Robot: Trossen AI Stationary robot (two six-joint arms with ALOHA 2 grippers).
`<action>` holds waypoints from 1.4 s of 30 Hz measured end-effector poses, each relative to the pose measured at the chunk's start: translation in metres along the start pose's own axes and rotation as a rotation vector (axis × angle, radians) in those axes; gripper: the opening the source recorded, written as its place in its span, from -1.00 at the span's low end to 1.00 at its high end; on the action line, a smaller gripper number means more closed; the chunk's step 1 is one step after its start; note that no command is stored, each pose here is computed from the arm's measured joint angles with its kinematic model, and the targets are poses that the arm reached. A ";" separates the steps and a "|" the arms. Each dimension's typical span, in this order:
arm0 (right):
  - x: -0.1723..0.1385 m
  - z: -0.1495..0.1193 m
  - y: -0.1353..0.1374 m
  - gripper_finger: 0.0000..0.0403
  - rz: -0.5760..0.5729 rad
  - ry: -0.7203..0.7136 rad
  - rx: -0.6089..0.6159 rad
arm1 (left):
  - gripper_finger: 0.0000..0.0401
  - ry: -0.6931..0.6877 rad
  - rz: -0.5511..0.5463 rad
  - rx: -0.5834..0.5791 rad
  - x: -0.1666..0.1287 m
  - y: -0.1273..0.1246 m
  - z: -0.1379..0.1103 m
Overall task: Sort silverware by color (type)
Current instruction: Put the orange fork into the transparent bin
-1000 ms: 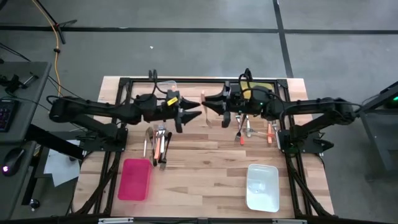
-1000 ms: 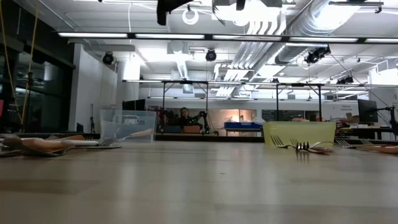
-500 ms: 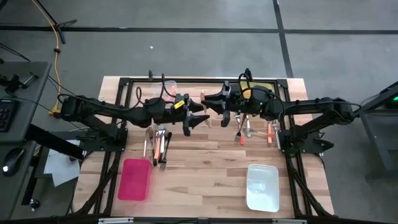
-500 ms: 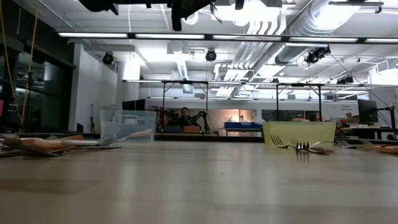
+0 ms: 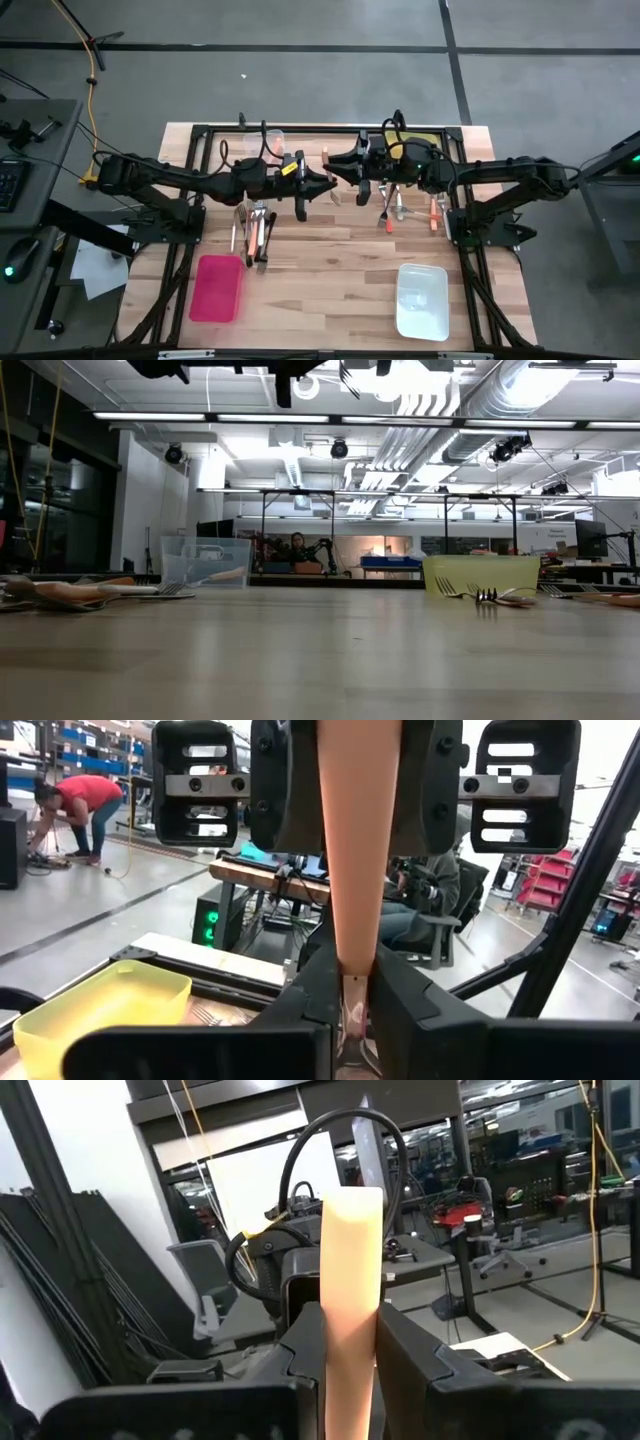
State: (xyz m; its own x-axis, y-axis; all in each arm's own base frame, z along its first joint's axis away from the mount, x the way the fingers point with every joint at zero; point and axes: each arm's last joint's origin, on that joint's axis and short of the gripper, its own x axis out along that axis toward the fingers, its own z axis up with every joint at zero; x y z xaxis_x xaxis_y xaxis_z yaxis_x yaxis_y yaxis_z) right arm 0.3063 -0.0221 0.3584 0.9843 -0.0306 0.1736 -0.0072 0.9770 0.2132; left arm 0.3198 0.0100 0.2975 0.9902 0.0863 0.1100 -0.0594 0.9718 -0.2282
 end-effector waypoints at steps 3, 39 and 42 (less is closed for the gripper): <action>0.000 0.000 0.000 -0.65 0.000 0.001 0.005 | -0.90 0.002 0.000 0.001 0.000 0.000 0.000; -0.096 0.048 0.002 0.22 -0.243 0.213 -0.081 | -0.92 0.055 0.244 0.093 -0.130 0.012 0.047; -0.095 0.048 0.002 0.22 -0.243 0.215 -0.084 | -0.92 0.056 0.247 0.106 -0.130 0.013 0.047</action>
State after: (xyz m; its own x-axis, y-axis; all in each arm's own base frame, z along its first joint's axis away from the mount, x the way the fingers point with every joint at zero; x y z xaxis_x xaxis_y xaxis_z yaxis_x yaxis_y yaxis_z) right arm 0.2041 -0.0275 0.3879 0.9701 -0.2287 -0.0814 0.2384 0.9607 0.1422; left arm 0.1848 0.0213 0.3255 0.9494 0.3138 0.0094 -0.3096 0.9407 -0.1386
